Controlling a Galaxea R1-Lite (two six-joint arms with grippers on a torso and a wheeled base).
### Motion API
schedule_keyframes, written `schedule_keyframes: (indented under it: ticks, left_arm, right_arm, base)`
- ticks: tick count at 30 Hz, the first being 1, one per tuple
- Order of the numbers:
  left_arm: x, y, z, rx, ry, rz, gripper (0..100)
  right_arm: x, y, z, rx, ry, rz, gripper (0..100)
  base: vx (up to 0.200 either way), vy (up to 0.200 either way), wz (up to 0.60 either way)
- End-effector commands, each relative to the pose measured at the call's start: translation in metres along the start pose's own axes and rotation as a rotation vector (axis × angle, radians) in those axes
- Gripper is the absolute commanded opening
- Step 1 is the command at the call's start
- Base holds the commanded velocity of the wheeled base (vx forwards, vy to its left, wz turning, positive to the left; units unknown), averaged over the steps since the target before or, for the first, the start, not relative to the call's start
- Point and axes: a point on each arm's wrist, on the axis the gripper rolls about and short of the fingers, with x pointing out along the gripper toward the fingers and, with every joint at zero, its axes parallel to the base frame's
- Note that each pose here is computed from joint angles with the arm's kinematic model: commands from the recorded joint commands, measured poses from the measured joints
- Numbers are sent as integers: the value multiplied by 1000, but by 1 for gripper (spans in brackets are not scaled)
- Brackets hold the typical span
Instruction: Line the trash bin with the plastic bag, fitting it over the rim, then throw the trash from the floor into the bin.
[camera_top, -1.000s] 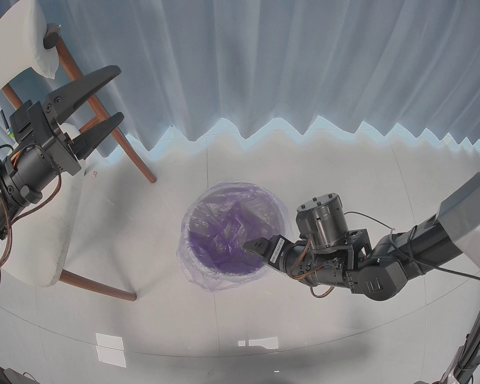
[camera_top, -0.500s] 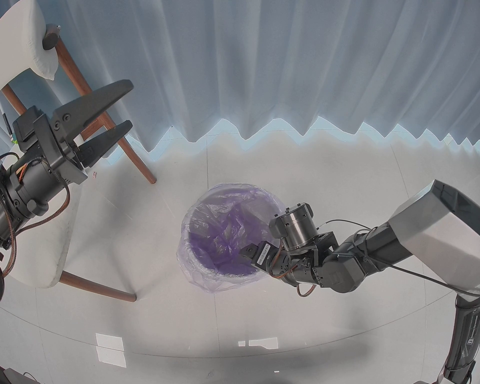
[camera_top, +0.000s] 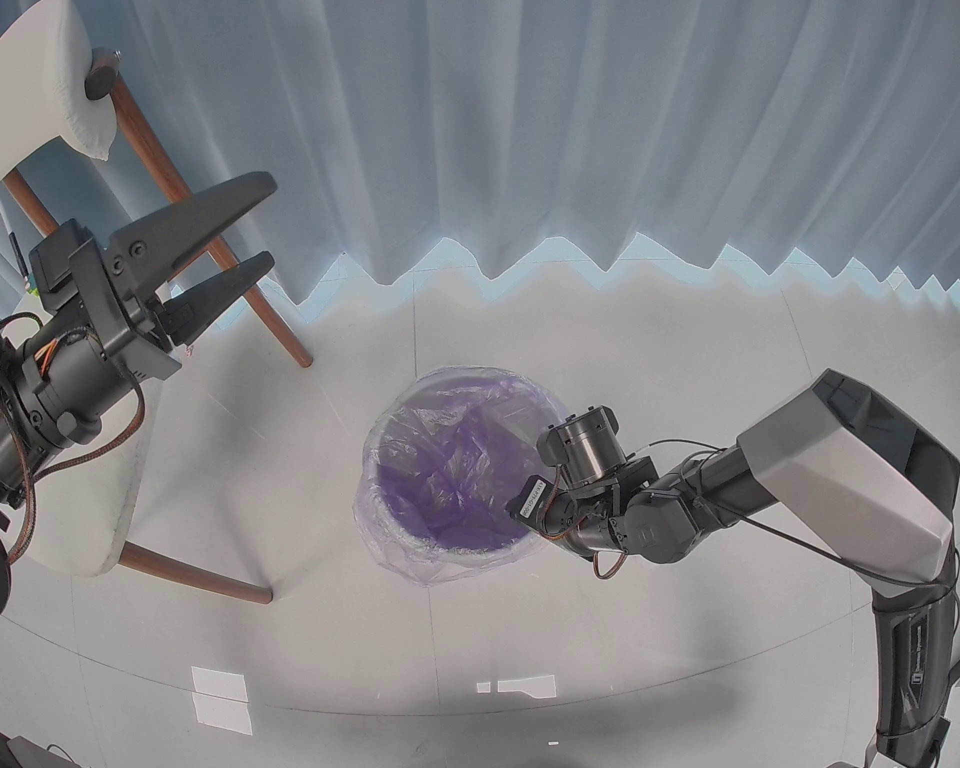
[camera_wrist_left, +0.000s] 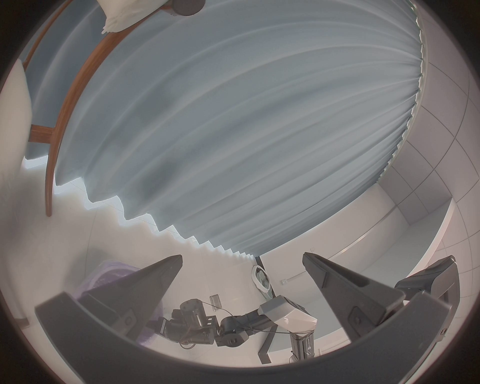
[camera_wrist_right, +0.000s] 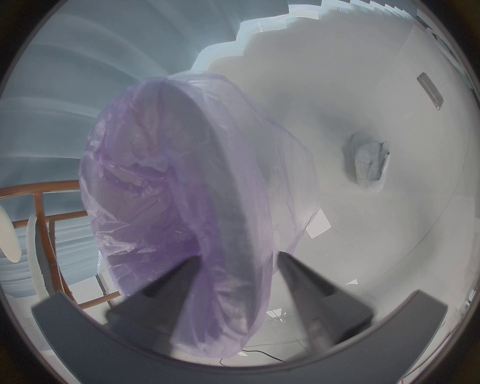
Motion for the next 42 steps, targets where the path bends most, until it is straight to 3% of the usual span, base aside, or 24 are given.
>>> schedule_keyframes:
  ticks: [1,12,20,26,35,42]
  left_arm:
    - [0,0,0,0,0,0,100]
    - [-1,1,2,6,-7,7,100]
    - [-1,2,1,3,-4,12,100]
    - [-1,3,0,2,-2,14,100]
    - [-3,9,-11,27,36,33,100]
    - [2,23,-23,44,79,67,100]
  right_arm:
    - [11,-1,-2,0,6,-9,0]
    - [-25,12,15,-38,-32,38,0]
    - [-65,-15,8,-452,35,-44,0]
    - [-61,-26,-1,-612,40,-7,0]
    - [-31,-41,-5,-748,0,80,0]
    - [-14,-52,2,-762,-28,86,0]
  base:
    - [0,0,0]
    - [0,0,0]
    - [0,0,0]
    - [0,0,0]
    - [0,0,0]
    - [0,0,0]
